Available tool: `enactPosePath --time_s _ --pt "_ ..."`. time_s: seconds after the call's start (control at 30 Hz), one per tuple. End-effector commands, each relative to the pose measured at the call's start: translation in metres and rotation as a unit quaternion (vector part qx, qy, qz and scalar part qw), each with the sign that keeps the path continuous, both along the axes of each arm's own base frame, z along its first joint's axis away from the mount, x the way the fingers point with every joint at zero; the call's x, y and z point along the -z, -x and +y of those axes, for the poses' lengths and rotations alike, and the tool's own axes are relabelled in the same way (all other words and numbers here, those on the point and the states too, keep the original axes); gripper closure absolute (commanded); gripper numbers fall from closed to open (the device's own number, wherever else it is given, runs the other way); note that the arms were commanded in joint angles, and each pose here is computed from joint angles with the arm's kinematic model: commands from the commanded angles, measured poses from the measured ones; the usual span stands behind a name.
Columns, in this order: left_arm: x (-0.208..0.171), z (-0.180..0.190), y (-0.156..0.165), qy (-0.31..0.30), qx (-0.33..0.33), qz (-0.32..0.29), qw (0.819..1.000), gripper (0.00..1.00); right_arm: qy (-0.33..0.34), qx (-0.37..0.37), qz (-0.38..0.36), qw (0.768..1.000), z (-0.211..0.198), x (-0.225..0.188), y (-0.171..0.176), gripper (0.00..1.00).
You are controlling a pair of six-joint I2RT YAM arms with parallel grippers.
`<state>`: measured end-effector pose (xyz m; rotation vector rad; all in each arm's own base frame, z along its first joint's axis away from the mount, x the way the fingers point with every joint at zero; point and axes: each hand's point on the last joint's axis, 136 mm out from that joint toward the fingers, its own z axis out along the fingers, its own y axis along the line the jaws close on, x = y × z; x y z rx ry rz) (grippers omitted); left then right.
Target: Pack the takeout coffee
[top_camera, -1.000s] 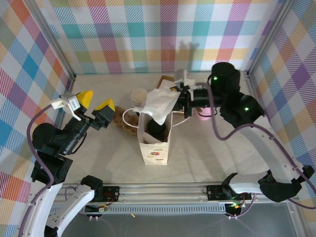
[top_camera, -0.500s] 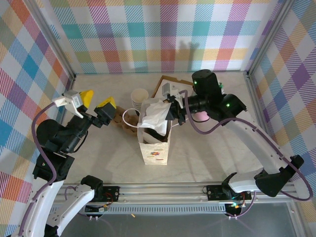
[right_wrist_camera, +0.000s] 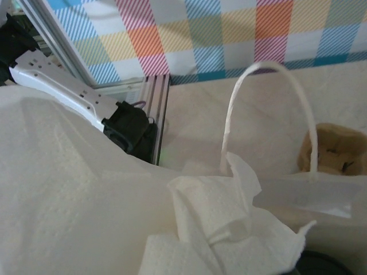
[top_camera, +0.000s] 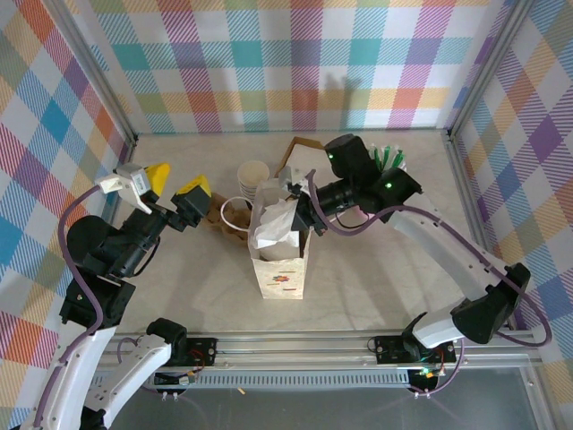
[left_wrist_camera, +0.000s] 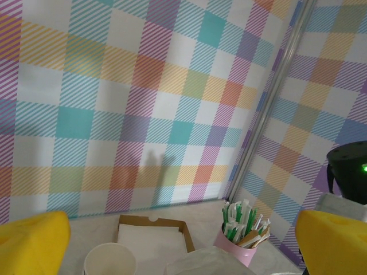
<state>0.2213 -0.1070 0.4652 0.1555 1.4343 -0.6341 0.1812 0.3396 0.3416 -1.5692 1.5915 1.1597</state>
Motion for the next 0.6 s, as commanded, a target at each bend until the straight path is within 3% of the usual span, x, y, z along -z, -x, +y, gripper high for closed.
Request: enactPosePath --time_s 0.0,0.47,0.57 --pt "-0.002 0.000 0.000 -0.003 0.002 -0.007 1.000 0.00 0.012 -0.030 0.017 0.999 -0.001 0.010 0.013 0.95" --pt "0.001 -0.003 -0.003 -0.007 0.007 -0.001 1.000 0.00 0.094 -0.041 0.036 0.994 -0.001 0.046 0.020 0.78" --pt "0.001 -0.004 -0.003 -0.007 0.009 -0.002 1.000 0.00 0.097 -0.038 0.031 0.994 0.001 0.044 0.020 0.58"
